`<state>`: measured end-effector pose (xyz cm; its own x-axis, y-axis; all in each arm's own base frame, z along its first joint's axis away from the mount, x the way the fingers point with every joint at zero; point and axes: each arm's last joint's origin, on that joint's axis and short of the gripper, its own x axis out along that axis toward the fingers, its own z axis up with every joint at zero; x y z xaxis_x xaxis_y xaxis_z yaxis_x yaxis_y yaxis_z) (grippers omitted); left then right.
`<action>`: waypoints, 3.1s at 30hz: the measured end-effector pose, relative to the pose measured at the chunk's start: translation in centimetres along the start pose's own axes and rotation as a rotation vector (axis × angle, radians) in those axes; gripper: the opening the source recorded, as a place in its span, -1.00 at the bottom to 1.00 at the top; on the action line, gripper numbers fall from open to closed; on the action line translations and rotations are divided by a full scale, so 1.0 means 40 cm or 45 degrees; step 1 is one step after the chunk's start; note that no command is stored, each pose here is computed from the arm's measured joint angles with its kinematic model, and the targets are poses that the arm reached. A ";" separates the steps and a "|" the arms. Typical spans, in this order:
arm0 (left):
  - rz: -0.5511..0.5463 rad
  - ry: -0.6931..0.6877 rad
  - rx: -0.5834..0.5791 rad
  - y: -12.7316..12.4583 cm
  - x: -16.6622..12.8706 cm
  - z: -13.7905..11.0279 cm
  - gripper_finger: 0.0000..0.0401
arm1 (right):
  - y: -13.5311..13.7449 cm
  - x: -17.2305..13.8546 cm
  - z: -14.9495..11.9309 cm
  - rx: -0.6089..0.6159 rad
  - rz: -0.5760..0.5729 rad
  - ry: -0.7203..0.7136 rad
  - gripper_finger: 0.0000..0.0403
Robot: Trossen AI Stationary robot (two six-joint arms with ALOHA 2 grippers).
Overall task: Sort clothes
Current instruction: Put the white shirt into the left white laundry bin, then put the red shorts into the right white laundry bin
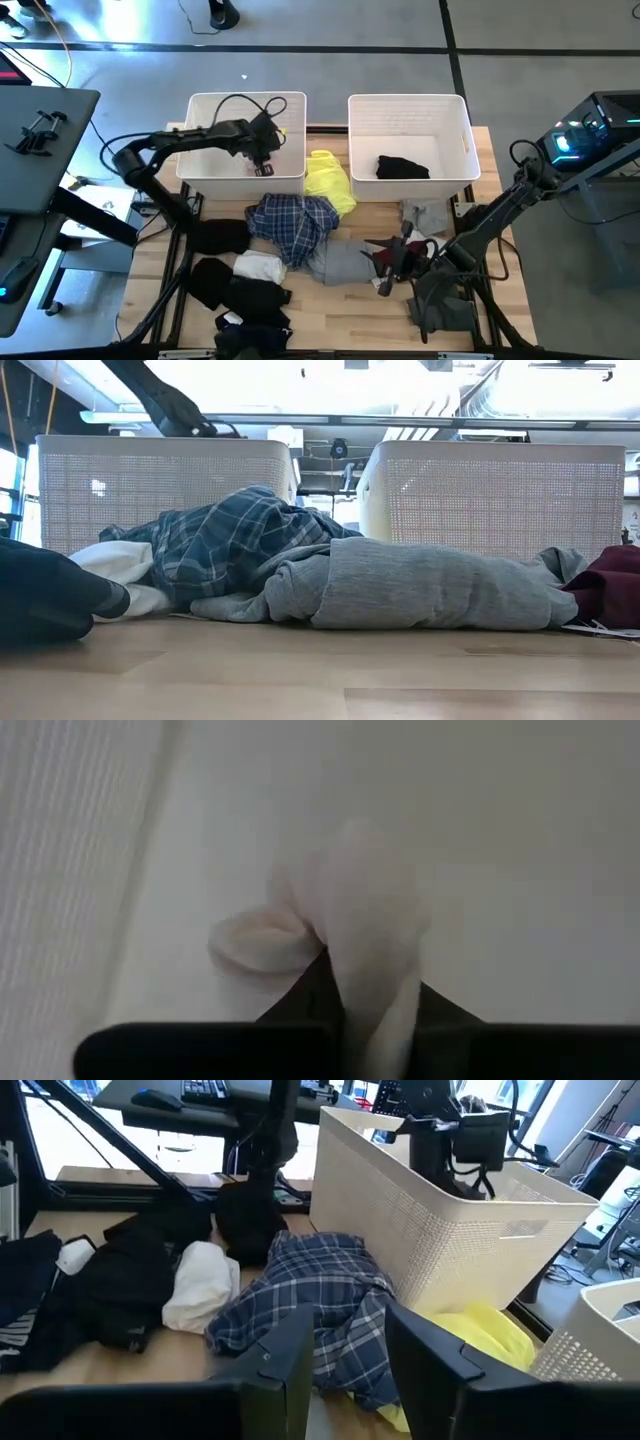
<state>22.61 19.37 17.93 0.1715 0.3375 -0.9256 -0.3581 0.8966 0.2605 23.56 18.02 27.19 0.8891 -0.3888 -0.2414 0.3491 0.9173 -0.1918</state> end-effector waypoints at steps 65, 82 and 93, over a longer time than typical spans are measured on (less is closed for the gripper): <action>-0.229 -1.408 0.597 -0.592 -0.370 -0.145 -0.19 | -0.070 -0.010 -0.281 0.547 0.100 1.072 -0.92; -0.183 -1.294 0.459 -0.650 -0.329 -0.160 -0.19 | -0.120 -0.065 0.198 0.080 -0.181 0.224 -0.99; -0.478 -1.553 0.570 -0.767 -0.278 -0.128 -0.19 | -0.244 -0.010 0.318 -0.065 -0.421 0.209 -1.00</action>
<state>26.98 -13.37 18.83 0.9746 -0.1189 -0.1896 0.1773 0.9271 0.3303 23.58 10.32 41.23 0.6703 -0.6757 -0.3069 0.5903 0.7361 -0.3314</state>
